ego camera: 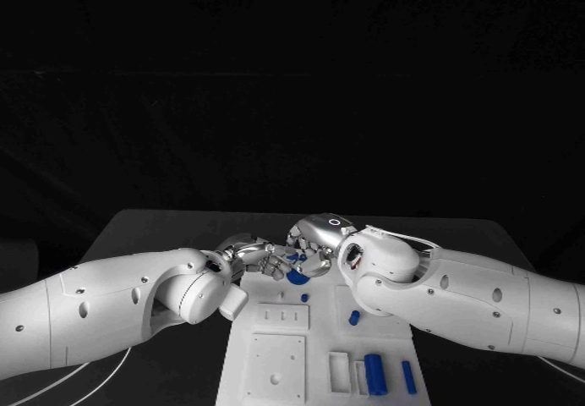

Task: Assemble the parts on the task board

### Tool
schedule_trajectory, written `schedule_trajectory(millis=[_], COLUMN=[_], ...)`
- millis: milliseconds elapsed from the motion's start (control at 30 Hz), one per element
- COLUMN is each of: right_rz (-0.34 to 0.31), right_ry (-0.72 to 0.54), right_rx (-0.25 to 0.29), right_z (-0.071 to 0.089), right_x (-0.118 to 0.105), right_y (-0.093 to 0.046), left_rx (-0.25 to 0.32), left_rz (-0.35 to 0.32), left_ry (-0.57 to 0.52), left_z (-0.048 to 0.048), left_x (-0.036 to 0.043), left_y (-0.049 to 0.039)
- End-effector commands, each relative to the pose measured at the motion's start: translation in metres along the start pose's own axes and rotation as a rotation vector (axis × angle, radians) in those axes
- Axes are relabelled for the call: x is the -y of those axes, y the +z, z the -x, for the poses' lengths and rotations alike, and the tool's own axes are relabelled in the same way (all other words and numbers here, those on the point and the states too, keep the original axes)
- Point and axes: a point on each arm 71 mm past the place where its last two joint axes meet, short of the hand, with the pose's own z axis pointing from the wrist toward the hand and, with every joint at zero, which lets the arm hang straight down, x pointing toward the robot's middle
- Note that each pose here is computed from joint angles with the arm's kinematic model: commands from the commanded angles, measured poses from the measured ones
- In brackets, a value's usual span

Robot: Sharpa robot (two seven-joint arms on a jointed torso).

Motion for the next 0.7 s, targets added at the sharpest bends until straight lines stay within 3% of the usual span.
schedule_trajectory(millis=[33,700], right_rz=[0.001,-0.005], right_ry=[-0.016,-0.015], right_rx=[-0.023,-0.019], right_z=[-0.0024,-0.002], right_x=[-0.0004,0.0018], right_y=[-0.0004,-0.0011], left_rx=[-0.001,0.004], left_rz=[-0.023,-0.014], left_ry=[0.009,0.051], left_z=[0.0004,-0.0006], left_x=[0.0033,0.003], left_y=[-0.0001,0.0007])
